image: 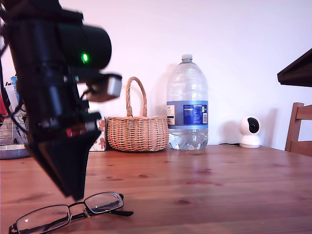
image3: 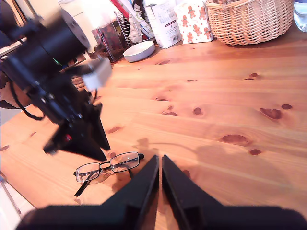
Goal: Pick up the glasses and open them, then place them back on the table
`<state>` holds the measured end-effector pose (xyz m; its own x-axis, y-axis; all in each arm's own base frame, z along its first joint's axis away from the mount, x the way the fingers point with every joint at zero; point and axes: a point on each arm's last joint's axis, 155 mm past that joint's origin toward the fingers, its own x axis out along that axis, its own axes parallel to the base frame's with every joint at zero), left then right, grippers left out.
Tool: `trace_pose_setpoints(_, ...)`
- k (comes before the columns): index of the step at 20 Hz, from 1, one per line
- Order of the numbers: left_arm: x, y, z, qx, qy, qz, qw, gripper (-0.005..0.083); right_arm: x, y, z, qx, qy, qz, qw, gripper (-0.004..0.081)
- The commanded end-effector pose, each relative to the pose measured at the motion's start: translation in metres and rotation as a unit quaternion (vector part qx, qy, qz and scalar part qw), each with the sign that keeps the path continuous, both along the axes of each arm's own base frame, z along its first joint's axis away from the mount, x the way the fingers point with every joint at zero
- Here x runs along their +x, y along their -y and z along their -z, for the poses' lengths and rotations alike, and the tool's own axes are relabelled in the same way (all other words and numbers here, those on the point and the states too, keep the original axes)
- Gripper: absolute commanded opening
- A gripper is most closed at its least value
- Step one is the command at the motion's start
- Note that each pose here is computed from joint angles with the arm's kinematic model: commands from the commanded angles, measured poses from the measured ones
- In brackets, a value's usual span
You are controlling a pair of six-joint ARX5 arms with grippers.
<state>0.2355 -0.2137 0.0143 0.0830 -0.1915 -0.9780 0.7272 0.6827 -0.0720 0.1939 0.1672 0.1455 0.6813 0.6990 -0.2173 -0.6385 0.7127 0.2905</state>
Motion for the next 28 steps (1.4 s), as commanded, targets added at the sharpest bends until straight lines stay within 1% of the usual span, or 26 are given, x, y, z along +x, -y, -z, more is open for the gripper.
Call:
trace_pose_setpoints(1,0.001,0.004,0.001,0.001,0.001,0.010,1.000,0.0254,0.000,-0.001,0.005,-0.003,-0.003,-0.002,1.000,-0.0010)
trace_pose_setpoints(10,-0.007,0.009,0.005,0.004,-0.009,0.022,1.000,0.0254,0.002,0.001,0.005,-0.005,-0.002,0.007,1.000,-0.0010)
trace_pose_setpoints(14,-0.013,0.011,0.014,0.012,-0.021,0.031,0.999,0.0254,0.002,0.001,0.005,-0.005,-0.002,0.007,1.000,-0.0010)
trace_pose_setpoints(19,-0.011,0.012,0.017,0.013,-0.019,0.034,0.999,0.0251,0.002,0.001,0.005,-0.005,-0.002,0.007,1.000,-0.0010)
trace_pose_setpoints(25,-0.007,0.016,0.016,0.006,-0.009,0.035,0.999,0.0227,0.002,0.001,0.005,-0.005,-0.002,0.007,1.000,-0.0010)
trace_pose_setpoints(27,-0.006,0.017,0.016,0.005,-0.007,0.041,0.999,0.0180,0.002,0.001,0.005,-0.005,-0.002,0.007,1.000,-0.0010)
trace_pose_setpoints(28,-0.006,0.017,0.016,0.005,-0.007,0.044,0.999,0.0174,0.002,0.001,0.005,-0.005,-0.002,0.007,1.000,-0.0010)
